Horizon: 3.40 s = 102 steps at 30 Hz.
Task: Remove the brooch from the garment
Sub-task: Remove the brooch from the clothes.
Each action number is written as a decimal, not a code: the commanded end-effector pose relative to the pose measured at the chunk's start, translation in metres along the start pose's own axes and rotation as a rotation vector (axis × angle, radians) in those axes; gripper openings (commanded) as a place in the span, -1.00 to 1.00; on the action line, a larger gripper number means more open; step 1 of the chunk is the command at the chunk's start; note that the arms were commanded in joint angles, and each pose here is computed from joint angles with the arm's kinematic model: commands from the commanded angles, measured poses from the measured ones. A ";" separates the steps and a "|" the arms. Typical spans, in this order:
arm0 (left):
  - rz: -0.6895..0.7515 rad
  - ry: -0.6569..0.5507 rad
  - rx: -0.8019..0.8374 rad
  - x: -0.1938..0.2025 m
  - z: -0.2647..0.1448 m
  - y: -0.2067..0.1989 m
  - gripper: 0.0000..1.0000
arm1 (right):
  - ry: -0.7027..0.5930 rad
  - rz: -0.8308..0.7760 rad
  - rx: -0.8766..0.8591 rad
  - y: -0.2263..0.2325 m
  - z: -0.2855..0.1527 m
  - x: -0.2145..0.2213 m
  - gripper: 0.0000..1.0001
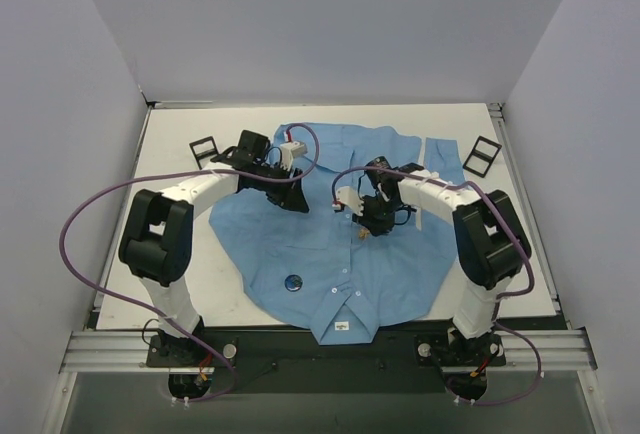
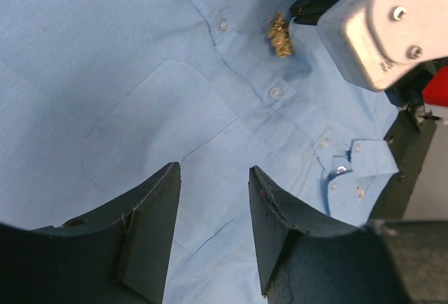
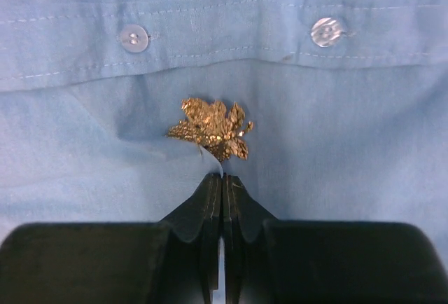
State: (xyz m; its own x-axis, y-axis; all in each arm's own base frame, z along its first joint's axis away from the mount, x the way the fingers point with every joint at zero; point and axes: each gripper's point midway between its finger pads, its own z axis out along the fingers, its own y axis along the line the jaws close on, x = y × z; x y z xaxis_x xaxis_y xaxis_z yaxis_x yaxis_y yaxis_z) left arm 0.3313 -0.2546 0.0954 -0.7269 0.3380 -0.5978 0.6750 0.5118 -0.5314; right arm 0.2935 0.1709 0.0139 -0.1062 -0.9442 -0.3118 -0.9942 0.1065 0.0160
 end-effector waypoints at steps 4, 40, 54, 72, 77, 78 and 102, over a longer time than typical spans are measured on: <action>-0.039 -0.058 0.122 -0.034 0.013 -0.015 0.08 | -0.145 -0.038 0.235 -0.020 -0.034 -0.024 -1.00; -0.150 0.108 0.400 -0.051 0.113 -0.077 0.08 | -0.291 -0.087 0.472 -0.025 -0.073 -0.035 -1.00; -0.151 0.119 0.438 -0.051 0.119 -0.084 -0.01 | -0.296 -0.088 0.472 -0.023 -0.074 -0.036 -1.00; -0.163 0.098 0.465 -0.060 0.118 -0.086 -0.43 | -0.294 -0.091 0.466 -0.022 -0.073 -0.035 -1.00; -0.169 0.105 0.468 -0.058 0.120 -0.085 -0.63 | -0.293 -0.092 0.467 -0.022 -0.073 -0.034 -1.00; -0.169 0.105 0.466 -0.058 0.121 -0.085 -0.74 | -0.291 -0.092 0.467 -0.022 -0.073 -0.034 -1.00; 0.197 -0.138 0.443 -0.097 0.073 -0.124 -1.00 | -0.682 0.169 0.164 -0.011 -0.172 -0.071 -0.31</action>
State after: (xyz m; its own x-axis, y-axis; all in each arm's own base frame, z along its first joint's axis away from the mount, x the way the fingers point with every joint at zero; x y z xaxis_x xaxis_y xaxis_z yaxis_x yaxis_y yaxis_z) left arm 0.3227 -0.4001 0.1179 -0.7462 0.3503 -0.5661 0.6433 0.1605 -0.7486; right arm 0.3230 0.1716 0.1796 -0.0881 -0.6310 -0.7707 -0.9229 0.3429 -0.1753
